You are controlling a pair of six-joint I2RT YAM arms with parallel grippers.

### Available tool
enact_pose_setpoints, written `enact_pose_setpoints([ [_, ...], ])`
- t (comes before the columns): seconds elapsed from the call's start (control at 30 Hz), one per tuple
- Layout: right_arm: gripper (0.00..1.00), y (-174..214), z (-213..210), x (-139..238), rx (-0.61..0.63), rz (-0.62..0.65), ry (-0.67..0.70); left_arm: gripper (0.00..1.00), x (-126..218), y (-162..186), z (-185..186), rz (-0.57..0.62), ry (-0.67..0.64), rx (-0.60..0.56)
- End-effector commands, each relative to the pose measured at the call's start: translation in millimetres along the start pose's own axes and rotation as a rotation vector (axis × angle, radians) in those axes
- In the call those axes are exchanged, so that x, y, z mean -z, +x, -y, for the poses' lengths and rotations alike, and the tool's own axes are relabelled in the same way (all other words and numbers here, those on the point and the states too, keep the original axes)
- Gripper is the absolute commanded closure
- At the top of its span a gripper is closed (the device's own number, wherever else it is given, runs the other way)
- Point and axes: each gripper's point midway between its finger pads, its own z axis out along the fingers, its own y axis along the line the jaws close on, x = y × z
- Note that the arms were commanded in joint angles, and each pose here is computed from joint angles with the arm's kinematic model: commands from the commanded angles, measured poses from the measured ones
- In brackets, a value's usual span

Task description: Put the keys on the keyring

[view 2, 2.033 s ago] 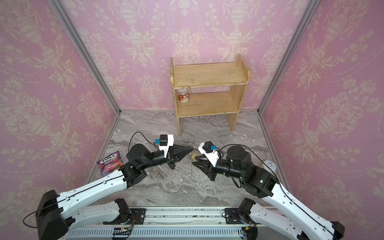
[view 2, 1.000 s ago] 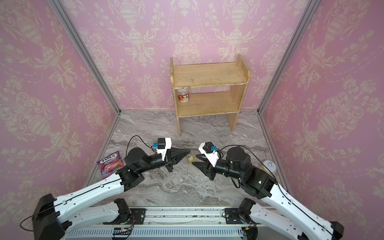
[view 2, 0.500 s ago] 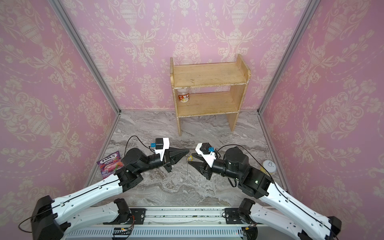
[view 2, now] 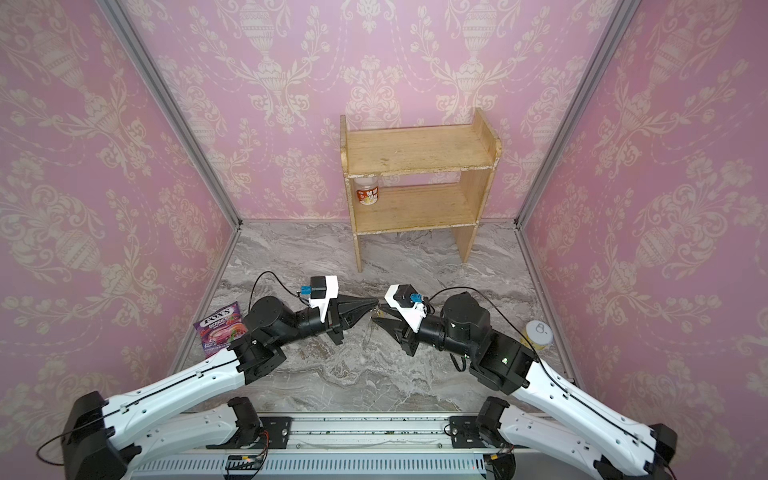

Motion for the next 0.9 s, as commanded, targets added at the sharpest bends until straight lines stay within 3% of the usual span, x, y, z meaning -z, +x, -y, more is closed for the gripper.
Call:
enact_pose_setpoints([
  [0.0, 0.75, -1, 1, -3, 0.015, 0.013, 0.012, 1.0, 3, -17, 9, 0.04, 0.028, -0.007],
  [0.17, 0.83, 3, 0, -1, 0.005, -0.006, 0.008, 1.0, 4, -19, 10, 0.045, 0.024, -0.013],
  [0.47, 0.76, 14, 0, -1, -0.019, -0.049, 0.011, 1.0, 4, -22, 9, 0.047, 0.02, -0.022],
  [0.87, 0.79, 20, 2, -6, -0.022, -0.068, 0.013, 1.0, 4, -22, 10, 0.044, 0.022, -0.022],
])
